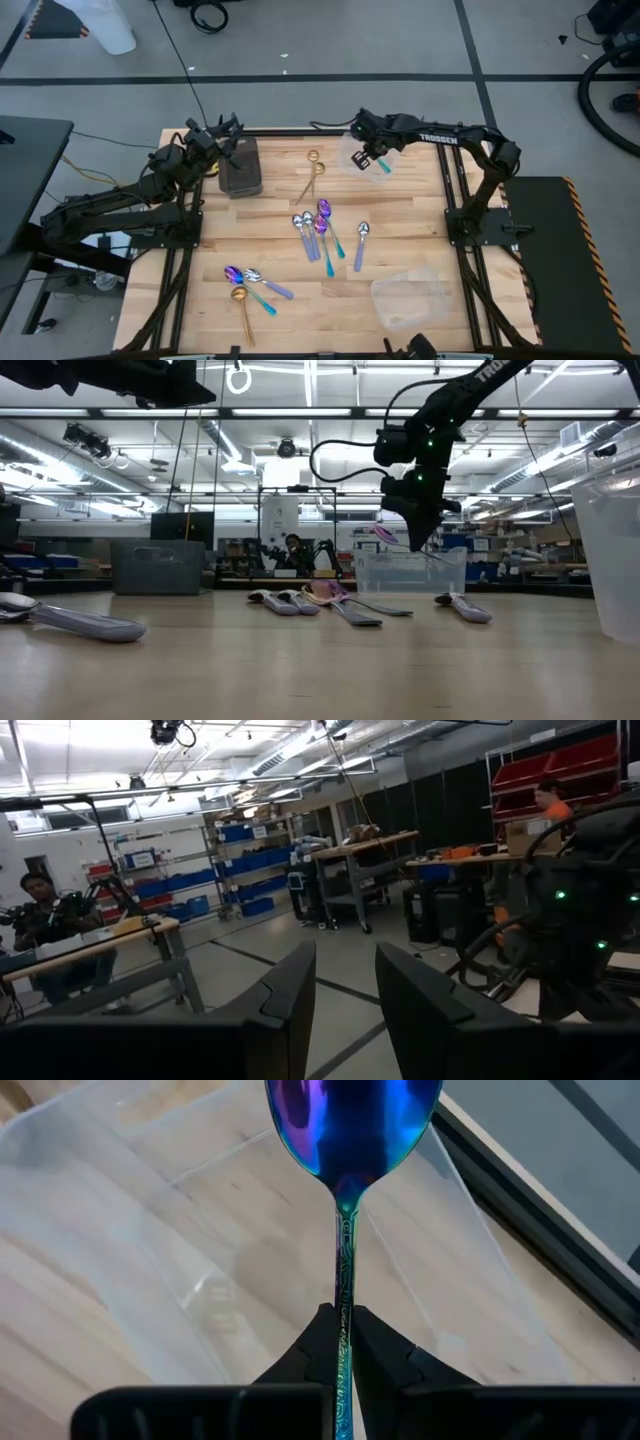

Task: Sort silverware by color (type)
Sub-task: Put the blue spoon into the top transparent bin

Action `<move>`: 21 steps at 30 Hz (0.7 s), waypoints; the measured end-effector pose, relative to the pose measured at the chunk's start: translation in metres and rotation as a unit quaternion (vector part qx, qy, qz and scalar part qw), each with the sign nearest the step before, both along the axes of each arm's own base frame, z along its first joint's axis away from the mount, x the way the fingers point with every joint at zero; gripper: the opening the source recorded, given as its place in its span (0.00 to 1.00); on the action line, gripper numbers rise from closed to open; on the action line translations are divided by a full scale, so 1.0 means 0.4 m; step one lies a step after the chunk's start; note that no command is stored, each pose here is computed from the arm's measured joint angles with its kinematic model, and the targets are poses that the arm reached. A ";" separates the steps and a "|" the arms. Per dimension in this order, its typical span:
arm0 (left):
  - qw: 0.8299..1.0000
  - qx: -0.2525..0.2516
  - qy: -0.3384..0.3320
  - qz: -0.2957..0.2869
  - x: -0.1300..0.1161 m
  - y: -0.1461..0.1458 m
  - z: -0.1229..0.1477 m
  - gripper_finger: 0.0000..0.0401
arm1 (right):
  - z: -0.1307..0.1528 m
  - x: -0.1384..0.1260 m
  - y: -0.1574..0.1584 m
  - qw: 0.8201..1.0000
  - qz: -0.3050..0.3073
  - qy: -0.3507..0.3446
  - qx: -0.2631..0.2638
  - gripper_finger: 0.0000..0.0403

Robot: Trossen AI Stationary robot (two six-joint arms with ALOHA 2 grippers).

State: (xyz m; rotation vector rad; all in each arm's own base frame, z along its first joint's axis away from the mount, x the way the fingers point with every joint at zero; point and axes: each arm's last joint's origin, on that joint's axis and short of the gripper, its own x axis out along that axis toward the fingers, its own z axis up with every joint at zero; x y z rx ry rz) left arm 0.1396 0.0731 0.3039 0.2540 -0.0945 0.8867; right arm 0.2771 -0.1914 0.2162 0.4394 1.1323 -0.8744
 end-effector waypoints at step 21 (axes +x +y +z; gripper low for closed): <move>1.000 0.002 -0.001 0.000 0.000 0.000 0.002 0.29 | -0.084 -0.038 -0.030 0.997 -0.009 -0.064 0.033 0.06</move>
